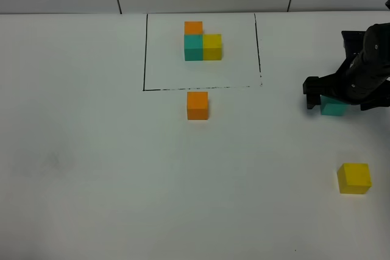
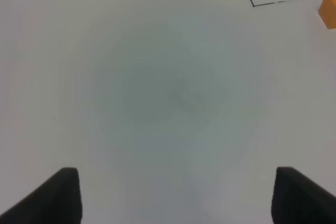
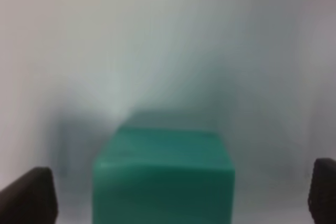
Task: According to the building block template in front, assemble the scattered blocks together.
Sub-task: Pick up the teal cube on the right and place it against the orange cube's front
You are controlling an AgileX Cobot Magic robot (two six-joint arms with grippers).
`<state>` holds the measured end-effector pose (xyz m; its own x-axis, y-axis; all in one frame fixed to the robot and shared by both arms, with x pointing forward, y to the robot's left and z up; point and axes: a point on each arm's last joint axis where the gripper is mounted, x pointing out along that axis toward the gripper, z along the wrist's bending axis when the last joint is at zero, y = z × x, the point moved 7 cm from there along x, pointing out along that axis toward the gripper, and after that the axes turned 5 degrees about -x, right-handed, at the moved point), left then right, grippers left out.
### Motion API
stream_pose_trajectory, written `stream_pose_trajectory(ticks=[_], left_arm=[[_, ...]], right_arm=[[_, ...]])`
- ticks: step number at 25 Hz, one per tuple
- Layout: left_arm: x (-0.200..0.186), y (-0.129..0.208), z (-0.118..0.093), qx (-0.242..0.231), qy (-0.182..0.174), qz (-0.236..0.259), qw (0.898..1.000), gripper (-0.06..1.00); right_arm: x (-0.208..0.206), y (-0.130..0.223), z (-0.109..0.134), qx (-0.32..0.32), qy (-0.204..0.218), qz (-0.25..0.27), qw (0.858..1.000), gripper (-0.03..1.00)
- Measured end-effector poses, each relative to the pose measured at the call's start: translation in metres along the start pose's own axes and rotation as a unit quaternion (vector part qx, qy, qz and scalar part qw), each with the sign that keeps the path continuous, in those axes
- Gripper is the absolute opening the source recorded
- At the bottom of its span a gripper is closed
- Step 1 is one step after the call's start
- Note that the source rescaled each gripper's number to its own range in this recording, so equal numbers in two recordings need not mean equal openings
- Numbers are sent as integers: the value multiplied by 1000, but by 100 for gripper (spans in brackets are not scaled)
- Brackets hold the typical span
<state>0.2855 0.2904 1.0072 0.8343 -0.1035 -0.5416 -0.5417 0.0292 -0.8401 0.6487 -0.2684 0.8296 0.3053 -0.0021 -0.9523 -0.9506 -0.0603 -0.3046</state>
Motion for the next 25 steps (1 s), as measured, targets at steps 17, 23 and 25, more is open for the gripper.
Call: stream_pose_trajectory(ticks=[17, 23, 25], left_arm=[[0, 0, 0, 0, 0, 0, 1000, 69], [0, 0, 0, 0, 0, 0, 1000, 69], [0, 0, 0, 0, 0, 0, 1000, 69]], right_arm=[[9, -1, -2, -8, 8, 33, 999, 65], [9, 2, -3, 0, 9, 43, 999, 3], [6, 2, -3, 2, 10, 43, 999, 3]])
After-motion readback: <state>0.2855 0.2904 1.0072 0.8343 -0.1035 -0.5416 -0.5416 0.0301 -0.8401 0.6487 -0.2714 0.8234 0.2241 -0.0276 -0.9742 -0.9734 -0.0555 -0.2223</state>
